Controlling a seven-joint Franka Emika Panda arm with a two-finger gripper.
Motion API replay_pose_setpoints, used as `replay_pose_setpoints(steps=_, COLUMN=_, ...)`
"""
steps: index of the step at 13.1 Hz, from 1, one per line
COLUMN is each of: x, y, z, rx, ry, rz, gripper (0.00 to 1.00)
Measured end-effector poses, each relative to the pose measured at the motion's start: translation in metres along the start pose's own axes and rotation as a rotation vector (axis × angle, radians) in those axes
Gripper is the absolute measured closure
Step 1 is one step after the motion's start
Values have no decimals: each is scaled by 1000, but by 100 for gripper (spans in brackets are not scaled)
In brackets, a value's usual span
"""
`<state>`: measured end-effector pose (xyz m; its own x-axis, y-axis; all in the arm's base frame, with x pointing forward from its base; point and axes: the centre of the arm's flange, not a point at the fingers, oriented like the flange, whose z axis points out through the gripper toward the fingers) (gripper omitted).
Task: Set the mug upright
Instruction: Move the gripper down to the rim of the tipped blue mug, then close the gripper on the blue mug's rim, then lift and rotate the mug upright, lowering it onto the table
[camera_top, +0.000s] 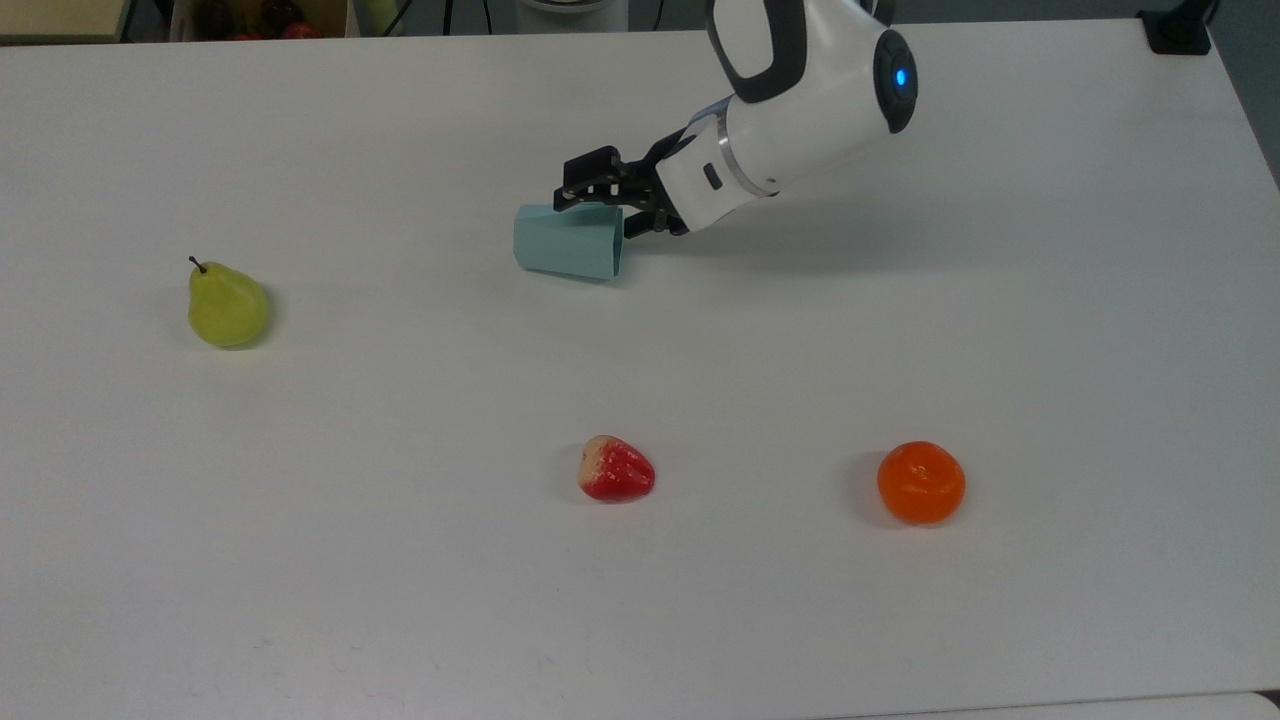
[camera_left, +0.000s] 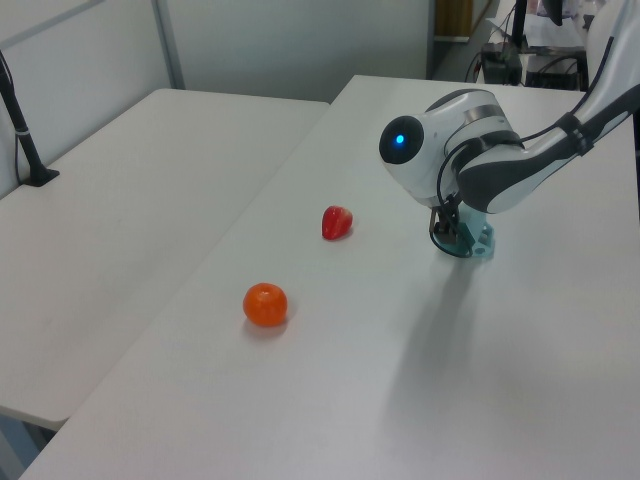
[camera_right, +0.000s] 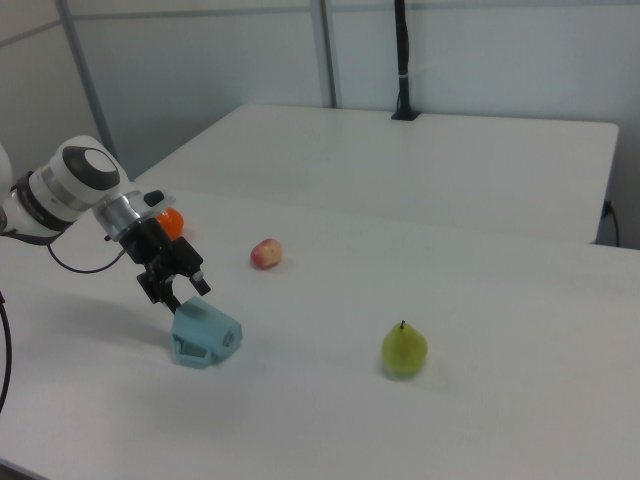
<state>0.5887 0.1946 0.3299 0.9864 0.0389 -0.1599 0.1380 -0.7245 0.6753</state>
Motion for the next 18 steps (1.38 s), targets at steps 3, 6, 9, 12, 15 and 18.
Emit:
replay_pose_setpoints(steps=3, x=2, y=-3, z=17, rx=-36, ry=-30, rz=-10, gripper=9)
replay_pose_setpoints(steps=6, x=4, y=-7, z=26, rx=-46, ry=-41, rz=-18, gripper=46)
replay_pose_setpoints(steps=9, x=6, y=14, z=19, rx=-63, ry=-42, rz=13, gripper=87)
replay_pose_setpoints(steps=12, x=4, y=57, z=8, rx=-37, ry=-37, rz=29, gripper=96)
replay_pose_setpoints(steps=15, x=-6, y=111, z=-9, rx=62, ry=-37, rz=19, gripper=96)
replay_pose_setpoints(steps=18, x=-14, y=136, z=-28, rx=271, ry=-21, rz=-53, gripper=96)
